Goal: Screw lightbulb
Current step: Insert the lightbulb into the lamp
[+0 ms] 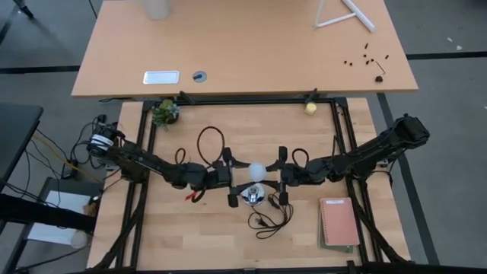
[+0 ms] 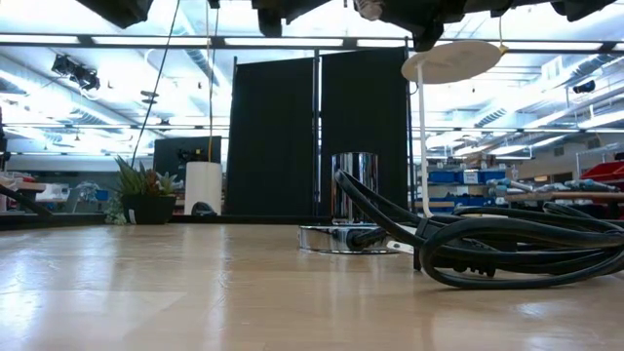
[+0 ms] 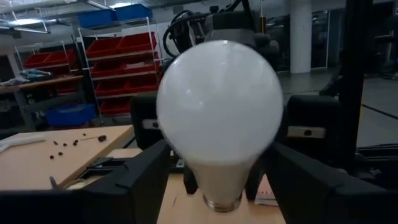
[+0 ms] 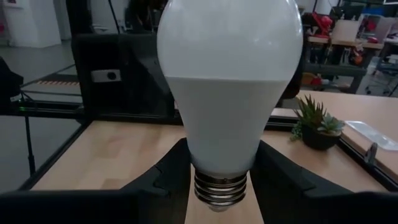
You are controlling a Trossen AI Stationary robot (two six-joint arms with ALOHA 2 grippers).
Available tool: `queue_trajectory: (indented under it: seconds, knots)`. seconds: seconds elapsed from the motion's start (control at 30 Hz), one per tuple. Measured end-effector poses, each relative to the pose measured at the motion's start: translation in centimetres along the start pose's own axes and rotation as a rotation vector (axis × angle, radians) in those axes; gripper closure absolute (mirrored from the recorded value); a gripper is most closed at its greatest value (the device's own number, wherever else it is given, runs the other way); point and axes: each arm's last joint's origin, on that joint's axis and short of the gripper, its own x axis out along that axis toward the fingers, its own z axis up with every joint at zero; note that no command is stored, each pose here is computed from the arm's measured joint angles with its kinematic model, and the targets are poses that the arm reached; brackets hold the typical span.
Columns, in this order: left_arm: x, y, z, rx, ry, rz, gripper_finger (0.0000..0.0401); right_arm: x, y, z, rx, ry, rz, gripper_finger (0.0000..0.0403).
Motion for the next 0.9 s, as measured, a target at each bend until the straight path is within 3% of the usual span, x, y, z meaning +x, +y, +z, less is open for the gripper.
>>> queue_trajectory:
  seconds: [0.27,0.7,0.9]
  knots:
    - [1.7,-0.7,0.0,0.03,-0.004,0.002,0.0121,0.0,0.0,0.1,-0.006,-0.008,0.015,0.0249]
    - [2.1,-0.7,-0.2,0.034,0.037,0.027,0.0188,0.0,0.1,-0.3,-0.001,0.033,0.004,0.0248]
    - [2.0,-0.8,-0.9,0.011,0.107,0.03,0.0192,-0.2,0.0,-1.6,-0.037,0.158,-0.038,0.0211]
